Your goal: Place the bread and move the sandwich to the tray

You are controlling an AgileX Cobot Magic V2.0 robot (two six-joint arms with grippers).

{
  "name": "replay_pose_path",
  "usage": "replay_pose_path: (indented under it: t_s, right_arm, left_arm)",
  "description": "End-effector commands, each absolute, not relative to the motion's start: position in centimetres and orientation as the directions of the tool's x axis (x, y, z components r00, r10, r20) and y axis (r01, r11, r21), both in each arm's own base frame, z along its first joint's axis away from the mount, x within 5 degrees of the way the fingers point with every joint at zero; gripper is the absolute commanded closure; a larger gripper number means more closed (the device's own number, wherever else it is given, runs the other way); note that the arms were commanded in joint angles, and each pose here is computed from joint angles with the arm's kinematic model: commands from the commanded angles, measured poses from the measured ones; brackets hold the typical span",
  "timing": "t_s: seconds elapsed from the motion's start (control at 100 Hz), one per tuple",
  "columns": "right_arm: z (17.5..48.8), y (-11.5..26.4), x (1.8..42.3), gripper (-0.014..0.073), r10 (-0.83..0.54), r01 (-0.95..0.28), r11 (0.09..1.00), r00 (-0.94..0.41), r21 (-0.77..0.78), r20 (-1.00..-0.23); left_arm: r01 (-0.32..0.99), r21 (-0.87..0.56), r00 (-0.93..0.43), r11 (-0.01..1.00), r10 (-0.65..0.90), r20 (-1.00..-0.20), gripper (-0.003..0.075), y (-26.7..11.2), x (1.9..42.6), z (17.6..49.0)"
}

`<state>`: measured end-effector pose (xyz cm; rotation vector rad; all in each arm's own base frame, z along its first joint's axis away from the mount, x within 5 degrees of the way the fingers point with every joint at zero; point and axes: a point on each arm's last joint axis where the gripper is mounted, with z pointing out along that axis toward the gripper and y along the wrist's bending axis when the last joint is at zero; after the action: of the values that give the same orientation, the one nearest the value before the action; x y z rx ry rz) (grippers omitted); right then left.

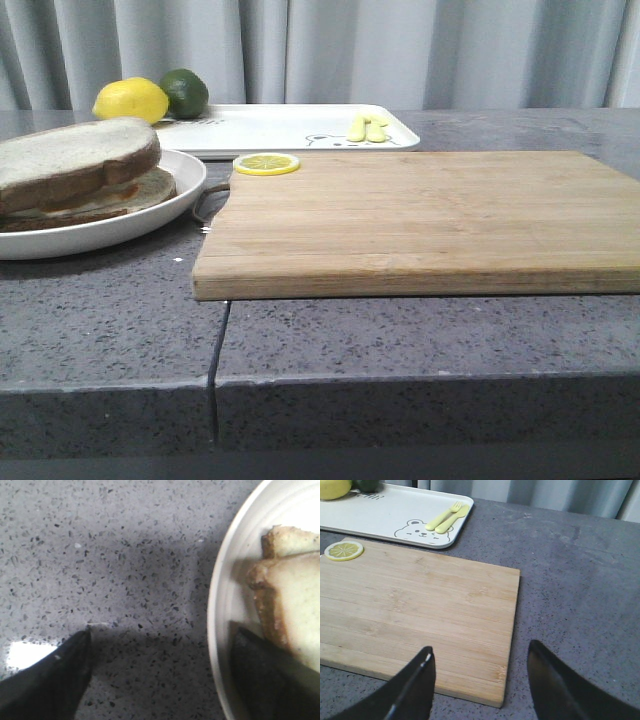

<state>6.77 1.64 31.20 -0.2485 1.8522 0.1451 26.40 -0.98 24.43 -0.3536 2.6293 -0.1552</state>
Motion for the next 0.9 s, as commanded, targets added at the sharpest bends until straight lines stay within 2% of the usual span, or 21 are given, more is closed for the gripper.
replay_pose_path:
  t_s: [0.0,0.21,0.39,0.77,0.89]
  right_arm:
    - [32.67,1.56,6.85,0.0170,-0.084,-0.231,0.972,-0.183,-0.041,-0.979]
    - [32.76,1.56,6.87,0.0170,-0.082,-0.231,0.972,-0.174,-0.041,-0.981]
    - [32.90,1.57,6.89,0.0170,-0.079,-0.230,0.972,-0.159,-0.041,-0.984]
    - [32.97,1.57,6.91,0.0170,-0.077,-0.230,0.972,-0.152,-0.041,-0.985]
    - [32.97,1.57,6.91,0.0170,-0.077,-0.230,0.972,-0.152,-0.041,-0.985]
  left_arm:
    - [-0.217,-0.182,-0.818,0.959,-0.281,-0.502,0.0314,-0.84,26.80,25.70]
    - [-0.217,-0.182,-0.818,0.959,-0.281,-0.502,0.0580,-0.84,26.80,25.71]
    - [-0.235,-0.230,-0.809,0.944,-0.322,-0.492,0.0741,-1.11,26.86,25.76]
    - [-0.274,-0.337,-0.781,0.901,-0.412,-0.468,0.0739,-1.70,27.05,25.96]
    - [-0.269,-0.351,-0.769,0.897,-0.420,-0.482,0.0739,-1.74,26.87,26.58]
